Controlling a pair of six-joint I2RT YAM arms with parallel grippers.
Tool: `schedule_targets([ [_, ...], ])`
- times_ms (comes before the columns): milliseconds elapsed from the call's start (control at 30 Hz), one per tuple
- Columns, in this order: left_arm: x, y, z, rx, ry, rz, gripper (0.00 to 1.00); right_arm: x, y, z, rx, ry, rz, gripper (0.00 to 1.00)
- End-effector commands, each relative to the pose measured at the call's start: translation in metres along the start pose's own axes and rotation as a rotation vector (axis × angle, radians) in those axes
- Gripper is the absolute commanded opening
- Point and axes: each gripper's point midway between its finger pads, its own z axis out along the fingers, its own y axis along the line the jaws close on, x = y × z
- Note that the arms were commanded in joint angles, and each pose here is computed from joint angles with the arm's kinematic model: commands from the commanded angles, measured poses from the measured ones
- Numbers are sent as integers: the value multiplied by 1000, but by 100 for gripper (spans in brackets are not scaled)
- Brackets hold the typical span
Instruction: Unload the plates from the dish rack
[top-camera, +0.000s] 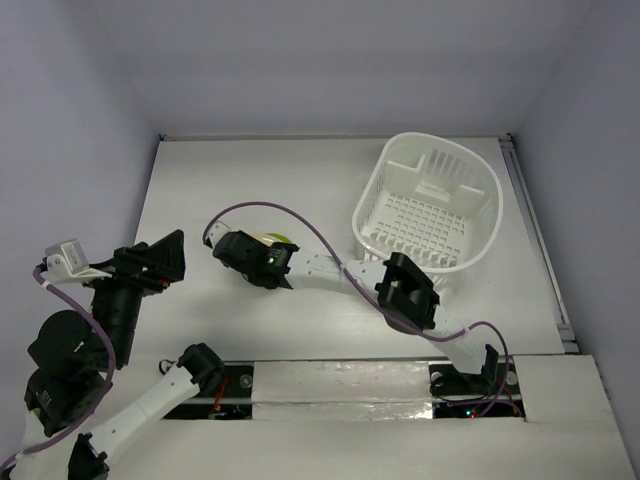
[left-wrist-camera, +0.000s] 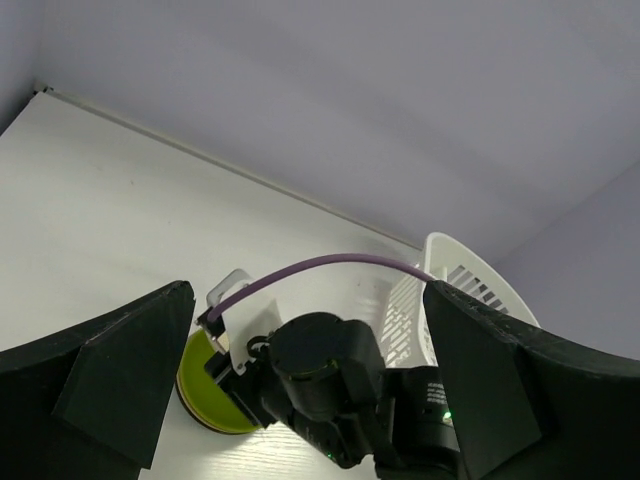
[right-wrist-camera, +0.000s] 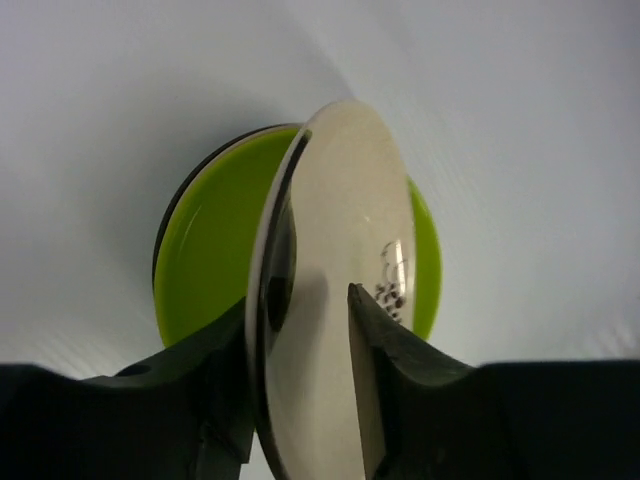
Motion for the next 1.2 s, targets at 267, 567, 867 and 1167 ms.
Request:
schedule_targets([
  [267, -20, -21, -1, 82, -48, -69, 99, -14, -4, -30, -49, -92, 174, 88],
  [567, -3, -31, 11, 97, -11, -64, 99, -39, -47, -111, -85, -282, 380, 100],
  [867, 17, -41, 24, 106, 34, -61, 99, -5, -60, -143, -94, -282, 438, 95],
  [1167, 38, -70, 37, 198, 115, -43, 99, 13, -184, -271, 151, -562, 843, 0],
])
